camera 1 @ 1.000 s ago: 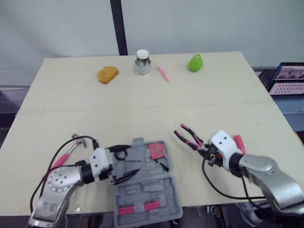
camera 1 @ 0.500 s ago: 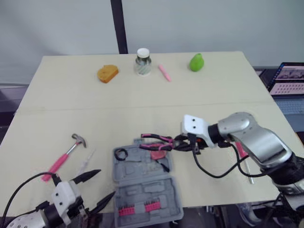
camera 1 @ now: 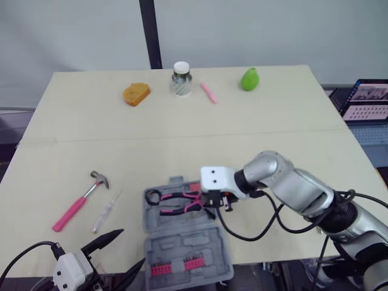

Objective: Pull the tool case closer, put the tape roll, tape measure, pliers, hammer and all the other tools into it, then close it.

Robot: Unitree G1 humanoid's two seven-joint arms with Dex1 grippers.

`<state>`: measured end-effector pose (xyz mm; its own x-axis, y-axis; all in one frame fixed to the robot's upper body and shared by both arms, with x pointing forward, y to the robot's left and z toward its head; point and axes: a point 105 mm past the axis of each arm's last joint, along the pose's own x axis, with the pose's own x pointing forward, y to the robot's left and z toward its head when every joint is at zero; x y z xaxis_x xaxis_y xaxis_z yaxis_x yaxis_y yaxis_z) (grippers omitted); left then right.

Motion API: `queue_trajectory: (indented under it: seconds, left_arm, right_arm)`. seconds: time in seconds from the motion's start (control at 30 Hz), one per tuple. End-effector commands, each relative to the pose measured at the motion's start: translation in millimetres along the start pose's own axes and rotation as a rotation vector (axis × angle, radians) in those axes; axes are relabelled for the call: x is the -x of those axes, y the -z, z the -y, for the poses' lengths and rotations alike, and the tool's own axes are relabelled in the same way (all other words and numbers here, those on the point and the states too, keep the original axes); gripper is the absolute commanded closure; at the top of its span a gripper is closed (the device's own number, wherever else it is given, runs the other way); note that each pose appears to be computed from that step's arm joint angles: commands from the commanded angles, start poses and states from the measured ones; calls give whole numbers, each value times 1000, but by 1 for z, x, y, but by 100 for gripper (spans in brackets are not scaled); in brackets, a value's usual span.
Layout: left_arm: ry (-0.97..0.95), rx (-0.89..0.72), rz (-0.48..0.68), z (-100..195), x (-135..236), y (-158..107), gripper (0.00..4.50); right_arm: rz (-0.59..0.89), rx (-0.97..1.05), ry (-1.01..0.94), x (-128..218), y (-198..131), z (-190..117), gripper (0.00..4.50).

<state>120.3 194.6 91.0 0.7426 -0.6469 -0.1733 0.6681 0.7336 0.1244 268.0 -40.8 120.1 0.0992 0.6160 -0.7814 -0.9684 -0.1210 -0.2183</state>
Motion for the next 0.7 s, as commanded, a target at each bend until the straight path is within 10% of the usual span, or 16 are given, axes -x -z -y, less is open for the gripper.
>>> queue_trajectory:
  seconds: [0.03,0.7]
  left_arm:
    - [-35,-11,36,0,4,-10,0]
    - [-60,1,61,-1,-3,-15,0]
  right_arm:
    - [-6,62,19,-5,-11,3,356]
    - [-19,40,20,-37,-23,-2,356]
